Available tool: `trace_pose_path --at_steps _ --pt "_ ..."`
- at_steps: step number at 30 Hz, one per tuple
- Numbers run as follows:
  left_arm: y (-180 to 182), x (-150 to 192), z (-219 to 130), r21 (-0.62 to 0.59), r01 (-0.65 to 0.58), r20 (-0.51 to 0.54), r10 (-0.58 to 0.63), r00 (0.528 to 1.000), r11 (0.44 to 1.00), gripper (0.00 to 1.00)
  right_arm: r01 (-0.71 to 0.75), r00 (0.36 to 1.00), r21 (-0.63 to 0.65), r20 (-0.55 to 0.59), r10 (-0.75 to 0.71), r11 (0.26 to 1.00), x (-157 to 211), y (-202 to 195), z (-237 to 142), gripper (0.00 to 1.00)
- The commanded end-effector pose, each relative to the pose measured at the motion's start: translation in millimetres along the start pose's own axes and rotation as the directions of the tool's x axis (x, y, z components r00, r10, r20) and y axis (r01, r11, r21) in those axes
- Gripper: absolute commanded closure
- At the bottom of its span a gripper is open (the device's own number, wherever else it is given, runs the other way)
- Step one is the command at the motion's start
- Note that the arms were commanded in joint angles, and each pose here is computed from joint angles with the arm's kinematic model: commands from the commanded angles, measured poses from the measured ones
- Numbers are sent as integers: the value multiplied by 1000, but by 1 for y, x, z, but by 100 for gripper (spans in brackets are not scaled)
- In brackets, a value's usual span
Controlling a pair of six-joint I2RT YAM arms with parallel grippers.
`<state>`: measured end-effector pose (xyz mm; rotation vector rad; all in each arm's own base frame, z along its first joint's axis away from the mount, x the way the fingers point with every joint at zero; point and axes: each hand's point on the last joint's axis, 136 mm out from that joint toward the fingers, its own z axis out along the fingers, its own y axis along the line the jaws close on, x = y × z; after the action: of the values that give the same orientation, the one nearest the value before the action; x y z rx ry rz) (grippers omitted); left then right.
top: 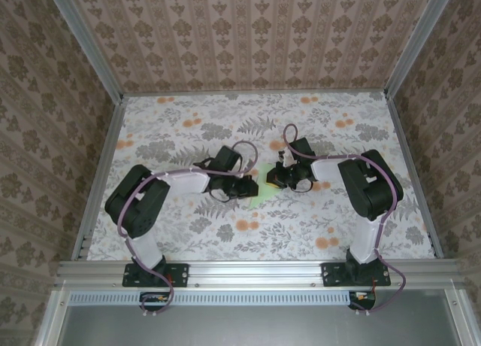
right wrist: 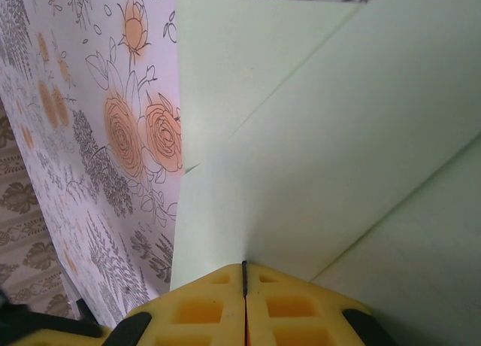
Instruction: Fold a paper plane with a square sheet of paper (pick it up from the middle)
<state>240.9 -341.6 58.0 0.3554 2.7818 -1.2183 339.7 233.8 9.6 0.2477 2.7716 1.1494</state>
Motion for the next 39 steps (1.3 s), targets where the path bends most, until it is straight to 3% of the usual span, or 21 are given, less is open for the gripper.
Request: trace_pose_path --at_steps 1,16,39 --pt "-9 -14 6 13 -55 -16 55 998 998 85 -101 991 233 -63 118 967 32 -73 17 92" --pt "28 2 33 -97 -49 -121 38 992 994 92 -104 989 260 -71 126 960 33 -77 16 92" --pt "56 73 18 -138 21 -192 -48 980 990 96 -121 983 361 -87 162 925 38 -94 13 93"
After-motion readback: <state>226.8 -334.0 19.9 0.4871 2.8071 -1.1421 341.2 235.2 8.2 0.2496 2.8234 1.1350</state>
